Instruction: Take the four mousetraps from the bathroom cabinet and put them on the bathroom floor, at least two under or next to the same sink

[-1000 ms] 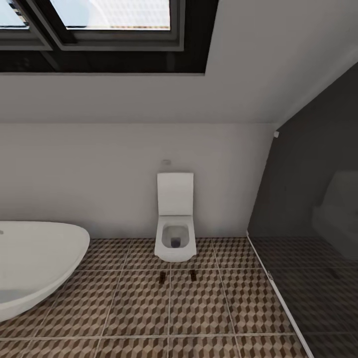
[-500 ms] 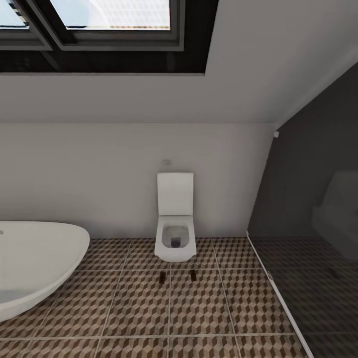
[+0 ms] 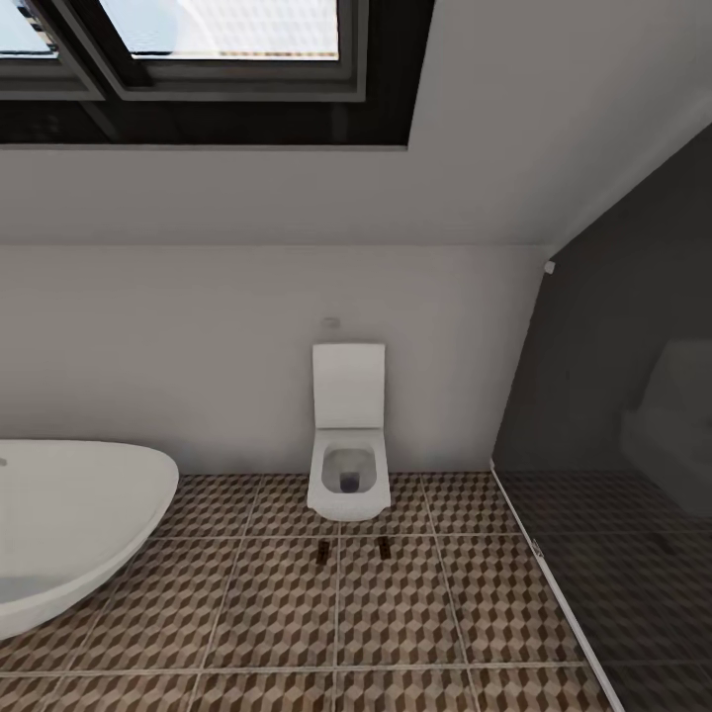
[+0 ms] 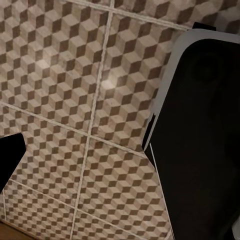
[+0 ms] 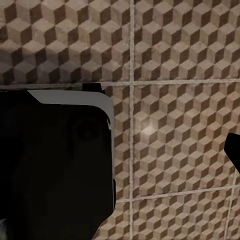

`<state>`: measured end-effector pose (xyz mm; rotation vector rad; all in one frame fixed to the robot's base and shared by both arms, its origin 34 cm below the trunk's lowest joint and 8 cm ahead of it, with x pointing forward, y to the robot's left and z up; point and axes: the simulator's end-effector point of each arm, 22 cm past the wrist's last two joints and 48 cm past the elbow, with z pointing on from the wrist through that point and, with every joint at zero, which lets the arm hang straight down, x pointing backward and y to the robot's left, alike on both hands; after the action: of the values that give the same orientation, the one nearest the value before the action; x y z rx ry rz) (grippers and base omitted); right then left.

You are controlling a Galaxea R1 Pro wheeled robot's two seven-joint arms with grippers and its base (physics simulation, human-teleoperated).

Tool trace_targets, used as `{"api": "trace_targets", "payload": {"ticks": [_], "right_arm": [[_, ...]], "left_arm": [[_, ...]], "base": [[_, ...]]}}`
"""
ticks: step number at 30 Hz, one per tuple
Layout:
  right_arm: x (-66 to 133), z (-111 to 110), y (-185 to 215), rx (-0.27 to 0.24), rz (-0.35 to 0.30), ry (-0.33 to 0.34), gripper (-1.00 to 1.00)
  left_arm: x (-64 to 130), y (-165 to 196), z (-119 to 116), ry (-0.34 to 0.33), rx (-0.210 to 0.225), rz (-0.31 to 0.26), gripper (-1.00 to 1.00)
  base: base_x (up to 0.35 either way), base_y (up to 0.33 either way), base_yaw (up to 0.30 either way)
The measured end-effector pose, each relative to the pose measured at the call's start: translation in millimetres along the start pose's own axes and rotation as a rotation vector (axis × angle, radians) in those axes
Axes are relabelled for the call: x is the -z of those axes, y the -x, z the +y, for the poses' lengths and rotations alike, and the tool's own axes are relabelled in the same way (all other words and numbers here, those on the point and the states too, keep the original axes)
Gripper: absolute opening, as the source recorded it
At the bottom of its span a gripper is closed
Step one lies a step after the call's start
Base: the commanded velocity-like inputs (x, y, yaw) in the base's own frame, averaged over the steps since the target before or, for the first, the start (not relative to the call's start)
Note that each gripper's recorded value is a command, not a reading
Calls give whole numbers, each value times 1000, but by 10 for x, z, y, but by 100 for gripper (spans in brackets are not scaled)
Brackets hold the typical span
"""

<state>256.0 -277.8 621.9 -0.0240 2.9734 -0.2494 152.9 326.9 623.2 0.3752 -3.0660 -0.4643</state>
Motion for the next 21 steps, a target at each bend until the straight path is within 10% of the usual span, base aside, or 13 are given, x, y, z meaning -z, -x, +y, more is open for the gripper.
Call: {"api": "trace_targets", "payload": {"ticks": [21], "right_arm": [[-1,8,90,-3,-25,5,100]], "left_arm": [[0,-7,2,0,1,2,100]], "base": [[0,0,0]]}}
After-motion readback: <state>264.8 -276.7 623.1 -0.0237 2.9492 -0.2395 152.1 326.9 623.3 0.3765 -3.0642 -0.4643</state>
